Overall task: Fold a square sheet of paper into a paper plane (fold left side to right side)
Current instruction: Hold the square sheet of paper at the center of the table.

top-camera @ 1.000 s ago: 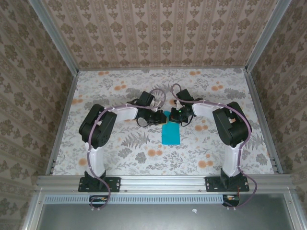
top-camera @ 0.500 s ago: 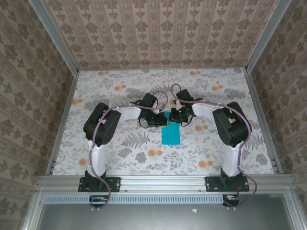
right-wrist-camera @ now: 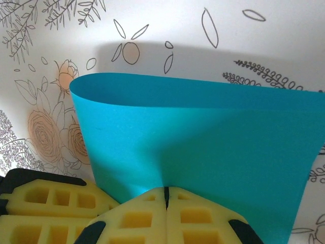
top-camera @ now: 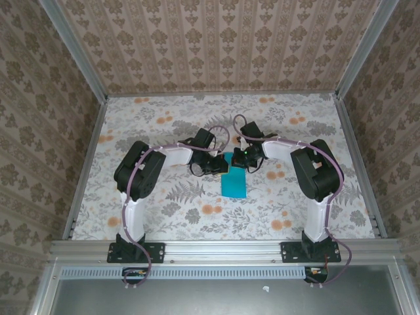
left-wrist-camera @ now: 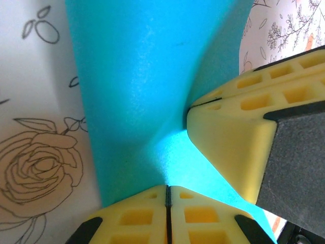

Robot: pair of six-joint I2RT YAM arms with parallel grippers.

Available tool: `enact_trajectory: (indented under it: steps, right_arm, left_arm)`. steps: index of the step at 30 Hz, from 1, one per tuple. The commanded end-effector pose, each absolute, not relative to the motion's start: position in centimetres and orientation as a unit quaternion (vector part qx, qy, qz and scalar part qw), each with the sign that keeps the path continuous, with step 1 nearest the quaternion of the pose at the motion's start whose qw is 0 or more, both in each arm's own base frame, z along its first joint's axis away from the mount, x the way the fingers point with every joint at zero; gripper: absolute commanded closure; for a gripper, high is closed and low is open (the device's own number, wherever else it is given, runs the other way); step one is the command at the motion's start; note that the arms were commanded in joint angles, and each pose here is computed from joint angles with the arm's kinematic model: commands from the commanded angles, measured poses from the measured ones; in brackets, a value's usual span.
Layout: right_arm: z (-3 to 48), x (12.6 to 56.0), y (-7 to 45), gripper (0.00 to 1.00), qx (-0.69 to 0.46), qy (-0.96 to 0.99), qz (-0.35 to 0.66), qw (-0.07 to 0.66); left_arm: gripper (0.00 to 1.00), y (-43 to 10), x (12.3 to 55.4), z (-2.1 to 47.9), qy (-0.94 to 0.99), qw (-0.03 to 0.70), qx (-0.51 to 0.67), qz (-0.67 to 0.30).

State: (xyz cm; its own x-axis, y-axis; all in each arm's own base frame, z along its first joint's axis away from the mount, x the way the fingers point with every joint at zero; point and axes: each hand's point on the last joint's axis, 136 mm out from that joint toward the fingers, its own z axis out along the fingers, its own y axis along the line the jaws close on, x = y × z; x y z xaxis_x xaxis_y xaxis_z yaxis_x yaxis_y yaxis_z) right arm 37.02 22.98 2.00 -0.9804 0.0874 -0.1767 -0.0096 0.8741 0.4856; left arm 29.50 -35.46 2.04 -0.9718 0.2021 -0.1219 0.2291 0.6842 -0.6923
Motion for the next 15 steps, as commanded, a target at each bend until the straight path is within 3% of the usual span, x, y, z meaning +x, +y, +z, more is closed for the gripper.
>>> enact_trajectory:
  steps: [1, 7, 15]
  right_arm:
    - [5.9, 38.2, 22.6, 0.94, 0.010, 0.957, 0.253, 0.142]
    - [9.1, 36.6, 20.4, 0.80, 0.011, 0.956, 0.240, 0.170]
    - [8.7, 29.7, 21.2, 0.89, 0.024, 0.949, 0.293, 0.117]
  left_arm:
    - [0.91, -33.6, 27.4, -1.3, 0.940, -0.015, 0.100, -0.325]
    - [0.91, -33.8, 27.4, -0.9, 0.940, -0.010, 0.102, -0.324]
    - [0.92, -33.8, 27.4, -0.6, 0.941, -0.007, 0.104, -0.323]
